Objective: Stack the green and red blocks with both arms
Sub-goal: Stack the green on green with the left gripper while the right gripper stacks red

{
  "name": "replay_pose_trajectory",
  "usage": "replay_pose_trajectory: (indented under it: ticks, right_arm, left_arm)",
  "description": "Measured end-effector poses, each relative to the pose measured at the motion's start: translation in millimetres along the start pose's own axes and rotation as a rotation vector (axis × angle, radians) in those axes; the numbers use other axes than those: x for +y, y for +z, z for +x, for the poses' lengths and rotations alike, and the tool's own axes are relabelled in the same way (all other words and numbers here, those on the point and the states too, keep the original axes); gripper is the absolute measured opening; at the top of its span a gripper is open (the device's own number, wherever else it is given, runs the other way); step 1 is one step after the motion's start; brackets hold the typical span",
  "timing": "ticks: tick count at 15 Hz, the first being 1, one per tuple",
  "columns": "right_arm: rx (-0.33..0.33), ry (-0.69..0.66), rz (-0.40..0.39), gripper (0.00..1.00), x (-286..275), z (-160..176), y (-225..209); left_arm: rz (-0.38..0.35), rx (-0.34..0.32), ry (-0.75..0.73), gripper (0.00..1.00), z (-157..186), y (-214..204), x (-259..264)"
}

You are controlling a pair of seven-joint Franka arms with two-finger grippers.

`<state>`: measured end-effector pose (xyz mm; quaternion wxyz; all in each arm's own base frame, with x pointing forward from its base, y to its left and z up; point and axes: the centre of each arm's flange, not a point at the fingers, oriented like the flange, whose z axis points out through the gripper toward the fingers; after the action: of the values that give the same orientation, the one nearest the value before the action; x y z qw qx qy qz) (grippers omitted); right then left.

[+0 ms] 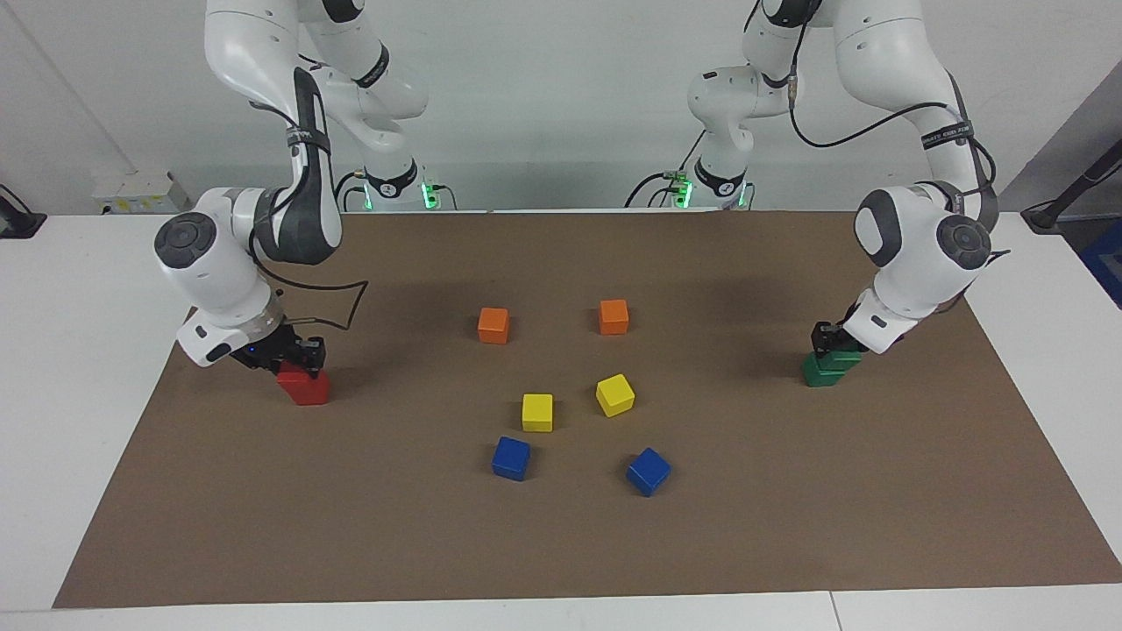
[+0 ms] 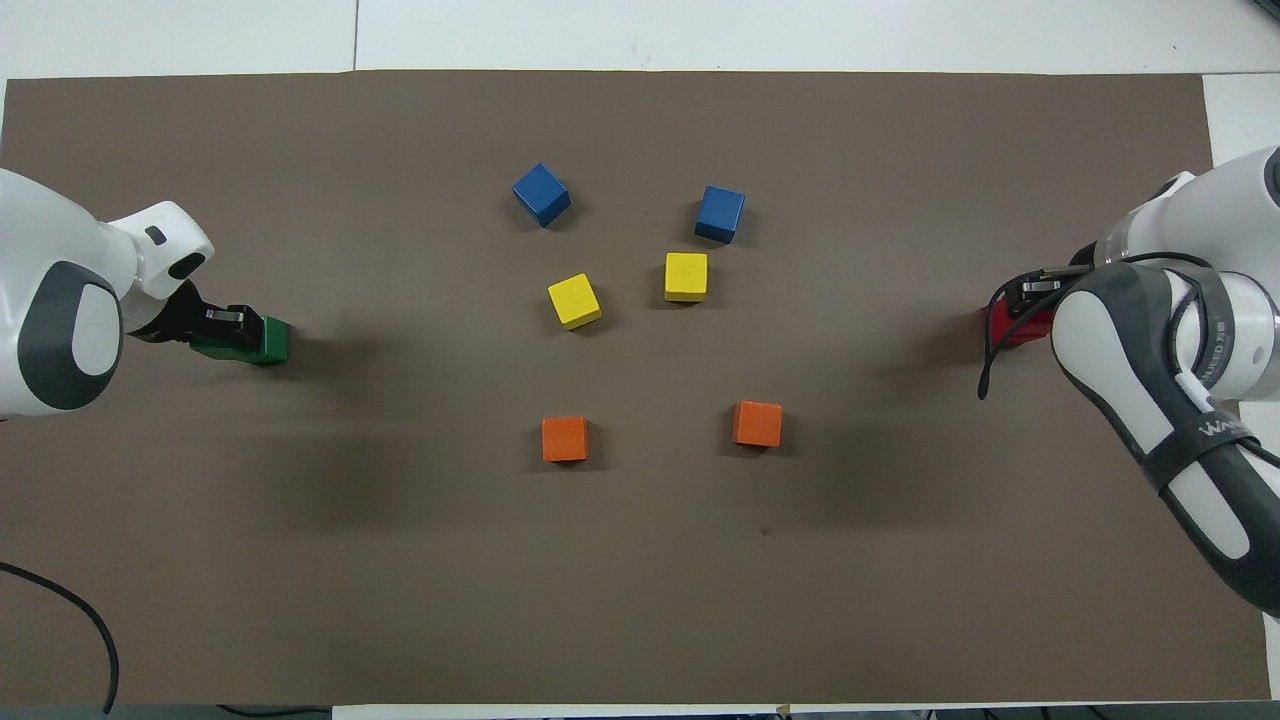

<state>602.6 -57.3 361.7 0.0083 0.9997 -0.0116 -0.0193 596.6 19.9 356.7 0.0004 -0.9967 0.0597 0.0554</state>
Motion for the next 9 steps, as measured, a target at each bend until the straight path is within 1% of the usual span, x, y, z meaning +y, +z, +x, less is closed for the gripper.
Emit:
replay_pose_trajectory:
  ticks: [9]
  right_arm:
    - [-0.003, 0.000, 0.000, 0.55, -0.1, -1.2, 1.5]
  left_arm:
    - [0.000, 0.009, -0.005, 0.55, 0.0, 1.3, 2.9]
